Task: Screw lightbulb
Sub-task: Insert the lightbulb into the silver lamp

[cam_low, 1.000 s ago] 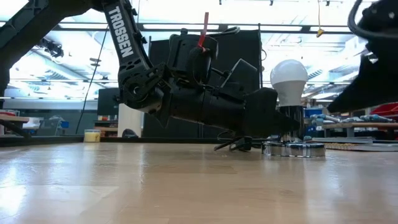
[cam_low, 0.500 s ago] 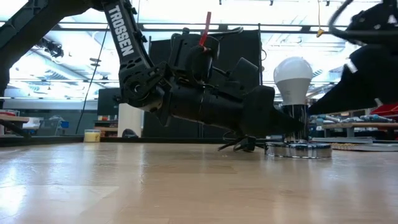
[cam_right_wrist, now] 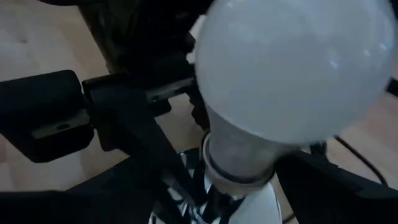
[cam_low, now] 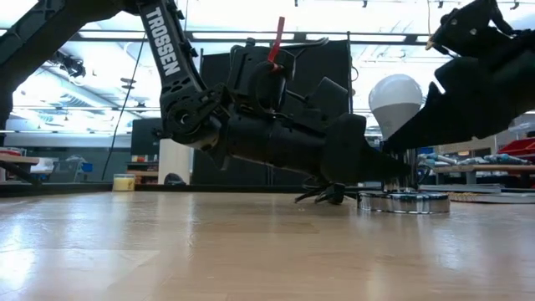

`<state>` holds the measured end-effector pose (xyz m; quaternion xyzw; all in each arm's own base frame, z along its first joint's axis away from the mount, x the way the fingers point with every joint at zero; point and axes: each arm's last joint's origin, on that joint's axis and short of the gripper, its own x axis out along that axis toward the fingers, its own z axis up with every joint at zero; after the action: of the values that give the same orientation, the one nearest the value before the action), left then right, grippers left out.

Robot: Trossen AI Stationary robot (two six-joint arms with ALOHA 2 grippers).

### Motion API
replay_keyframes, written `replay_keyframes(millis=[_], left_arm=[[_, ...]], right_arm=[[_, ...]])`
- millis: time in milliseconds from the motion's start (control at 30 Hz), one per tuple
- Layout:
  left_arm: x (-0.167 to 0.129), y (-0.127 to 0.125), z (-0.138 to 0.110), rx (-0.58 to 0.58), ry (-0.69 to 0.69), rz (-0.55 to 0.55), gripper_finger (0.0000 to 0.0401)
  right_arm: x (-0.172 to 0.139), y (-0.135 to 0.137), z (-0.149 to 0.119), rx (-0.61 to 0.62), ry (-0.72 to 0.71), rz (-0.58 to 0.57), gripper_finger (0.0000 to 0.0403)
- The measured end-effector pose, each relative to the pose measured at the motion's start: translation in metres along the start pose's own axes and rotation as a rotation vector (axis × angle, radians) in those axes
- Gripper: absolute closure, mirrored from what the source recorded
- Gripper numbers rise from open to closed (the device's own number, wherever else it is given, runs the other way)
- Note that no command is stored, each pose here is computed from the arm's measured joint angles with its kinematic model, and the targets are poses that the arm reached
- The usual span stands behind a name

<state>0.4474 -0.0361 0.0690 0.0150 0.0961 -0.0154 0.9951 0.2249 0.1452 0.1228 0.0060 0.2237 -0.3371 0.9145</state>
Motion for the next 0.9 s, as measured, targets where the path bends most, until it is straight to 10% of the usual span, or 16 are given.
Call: replay_keyframes(millis=[900], left_arm=[[0.001, 0.018, -0.002, -0.09, 0.018, 0.118, 0.0207]], right_arm=[[-0.052, 0.033, 0.023, -0.003, 0.186, 0.204, 0.0094]])
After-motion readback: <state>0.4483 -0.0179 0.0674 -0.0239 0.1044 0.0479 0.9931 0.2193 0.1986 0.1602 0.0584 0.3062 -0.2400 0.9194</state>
